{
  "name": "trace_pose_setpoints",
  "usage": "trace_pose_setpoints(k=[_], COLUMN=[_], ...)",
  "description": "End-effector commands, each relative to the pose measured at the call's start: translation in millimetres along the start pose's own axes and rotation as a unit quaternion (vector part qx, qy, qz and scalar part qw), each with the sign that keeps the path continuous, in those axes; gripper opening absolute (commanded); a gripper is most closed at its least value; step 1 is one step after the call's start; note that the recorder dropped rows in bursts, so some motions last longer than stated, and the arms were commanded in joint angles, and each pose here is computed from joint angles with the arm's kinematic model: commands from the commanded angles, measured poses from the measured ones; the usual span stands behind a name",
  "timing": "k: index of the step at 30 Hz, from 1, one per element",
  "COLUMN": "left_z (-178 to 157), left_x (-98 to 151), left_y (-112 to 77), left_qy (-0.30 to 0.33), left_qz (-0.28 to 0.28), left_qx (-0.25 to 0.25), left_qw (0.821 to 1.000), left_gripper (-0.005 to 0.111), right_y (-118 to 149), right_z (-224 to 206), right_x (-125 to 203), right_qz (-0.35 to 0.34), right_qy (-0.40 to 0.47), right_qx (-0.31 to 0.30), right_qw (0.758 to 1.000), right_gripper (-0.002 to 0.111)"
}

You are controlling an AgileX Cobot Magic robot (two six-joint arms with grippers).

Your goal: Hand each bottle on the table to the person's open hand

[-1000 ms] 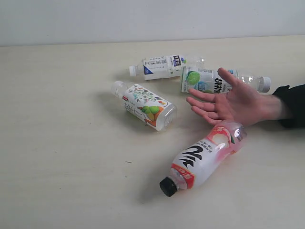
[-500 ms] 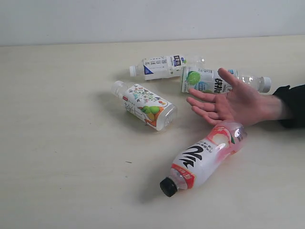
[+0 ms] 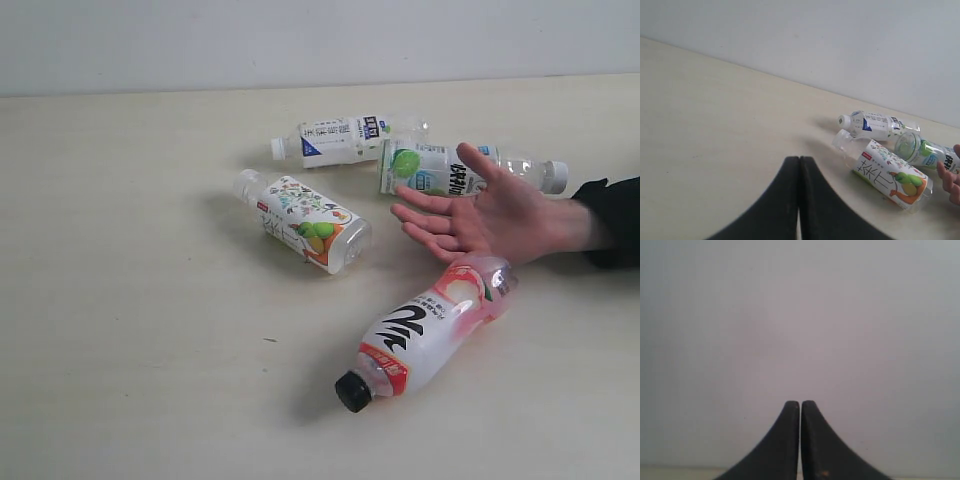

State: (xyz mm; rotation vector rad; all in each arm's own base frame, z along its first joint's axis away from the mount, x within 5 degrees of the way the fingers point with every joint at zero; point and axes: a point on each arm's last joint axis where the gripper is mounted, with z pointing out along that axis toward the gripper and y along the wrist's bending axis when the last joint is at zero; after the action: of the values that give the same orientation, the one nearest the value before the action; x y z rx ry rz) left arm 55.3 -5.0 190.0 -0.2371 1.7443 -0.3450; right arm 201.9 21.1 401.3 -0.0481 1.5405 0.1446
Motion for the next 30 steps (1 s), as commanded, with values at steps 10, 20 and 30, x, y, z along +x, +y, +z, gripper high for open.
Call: trace_pose_setpoints(k=[10, 20, 30], left_z=[0, 0, 0], left_x=[0, 0, 0], left_y=[-0.2, -0.2, -0.2], left_qy=[-0.003, -0.003, -0.003], left_qz=[0.003, 0.003, 0.003], left_qx=[0.003, 0.003, 0.003], left_qw=[1.000, 1.000, 1.000], left_gripper=[0.000, 0.000, 0.000], right_y=[-34, 37, 131], right_z=[112, 147, 156], right_x=[50, 85, 135], right_qz=[-0.392, -0.168, -0.205], right_qy=[0.350, 0.569, 0.554], right_qx=[0.243, -0.123, -0.288], right_qw=[0.815, 0.795, 0.754], right_gripper=[0.002, 0.004, 0.049])
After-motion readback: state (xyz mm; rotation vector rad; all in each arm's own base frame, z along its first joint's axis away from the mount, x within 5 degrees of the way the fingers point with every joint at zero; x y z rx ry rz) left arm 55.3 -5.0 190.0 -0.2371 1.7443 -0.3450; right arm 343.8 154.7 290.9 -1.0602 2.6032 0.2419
